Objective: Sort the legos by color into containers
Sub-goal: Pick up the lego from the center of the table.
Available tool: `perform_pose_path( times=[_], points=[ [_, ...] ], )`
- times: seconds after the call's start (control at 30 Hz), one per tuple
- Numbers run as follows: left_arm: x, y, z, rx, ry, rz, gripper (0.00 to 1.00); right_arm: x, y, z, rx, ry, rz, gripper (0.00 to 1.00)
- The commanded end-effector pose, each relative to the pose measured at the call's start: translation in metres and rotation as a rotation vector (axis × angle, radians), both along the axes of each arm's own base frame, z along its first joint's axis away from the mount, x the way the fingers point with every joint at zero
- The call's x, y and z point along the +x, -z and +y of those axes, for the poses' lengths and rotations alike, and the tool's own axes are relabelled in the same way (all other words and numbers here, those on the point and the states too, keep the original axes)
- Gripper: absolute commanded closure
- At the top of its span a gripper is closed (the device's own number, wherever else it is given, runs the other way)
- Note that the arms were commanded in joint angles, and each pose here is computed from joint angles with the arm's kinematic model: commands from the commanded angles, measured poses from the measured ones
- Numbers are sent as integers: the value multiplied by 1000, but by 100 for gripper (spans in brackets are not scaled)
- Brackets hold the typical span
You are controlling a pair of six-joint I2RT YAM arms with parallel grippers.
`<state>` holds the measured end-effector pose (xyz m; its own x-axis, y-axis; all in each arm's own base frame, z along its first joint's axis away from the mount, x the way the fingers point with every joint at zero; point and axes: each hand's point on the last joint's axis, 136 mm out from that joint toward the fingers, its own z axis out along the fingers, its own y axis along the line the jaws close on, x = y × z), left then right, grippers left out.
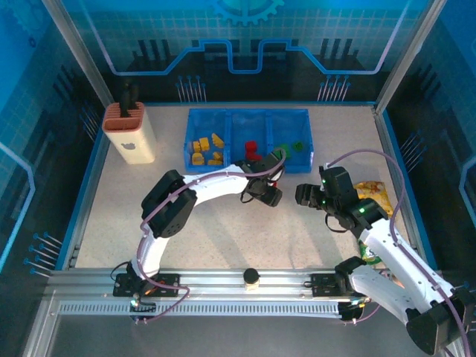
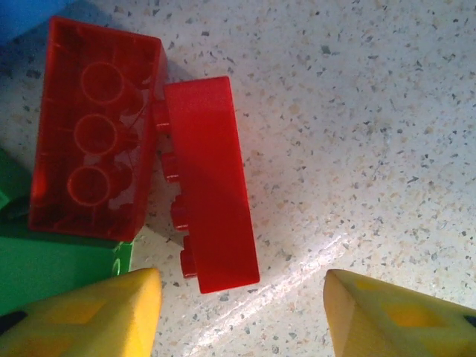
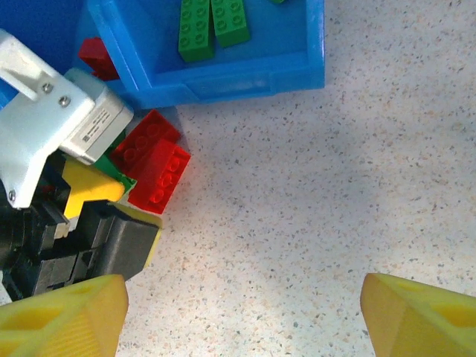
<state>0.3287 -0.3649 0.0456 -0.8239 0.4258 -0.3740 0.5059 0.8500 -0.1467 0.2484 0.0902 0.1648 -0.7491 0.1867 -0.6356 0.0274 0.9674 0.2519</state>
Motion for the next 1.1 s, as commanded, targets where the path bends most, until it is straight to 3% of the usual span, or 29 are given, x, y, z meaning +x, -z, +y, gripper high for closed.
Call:
perform_pose_path(
  times=[0.0, 0.23, 0.43, 0.67, 0.87, 1.07],
  points=[
    [7, 10, 2, 41, 11, 9, 42, 3, -3, 2, 47, 16, -21, 17],
    [13, 21, -2, 71, 1, 20, 49, 2, -2, 0, 41, 21, -20, 17],
    [12, 23, 4, 96, -3, 14, 69, -1, 0, -2, 40, 28, -22, 17],
    [11, 17, 8, 103, -17, 4, 76, -1, -5, -2, 47, 28, -31, 17],
    [19, -39, 13, -2, -64, -76, 79, -4, -19, -9, 27, 39, -60, 17],
    [58, -93, 62, -146, -237, -135, 81, -9, -19, -14, 24, 51, -63, 18]
  ],
)
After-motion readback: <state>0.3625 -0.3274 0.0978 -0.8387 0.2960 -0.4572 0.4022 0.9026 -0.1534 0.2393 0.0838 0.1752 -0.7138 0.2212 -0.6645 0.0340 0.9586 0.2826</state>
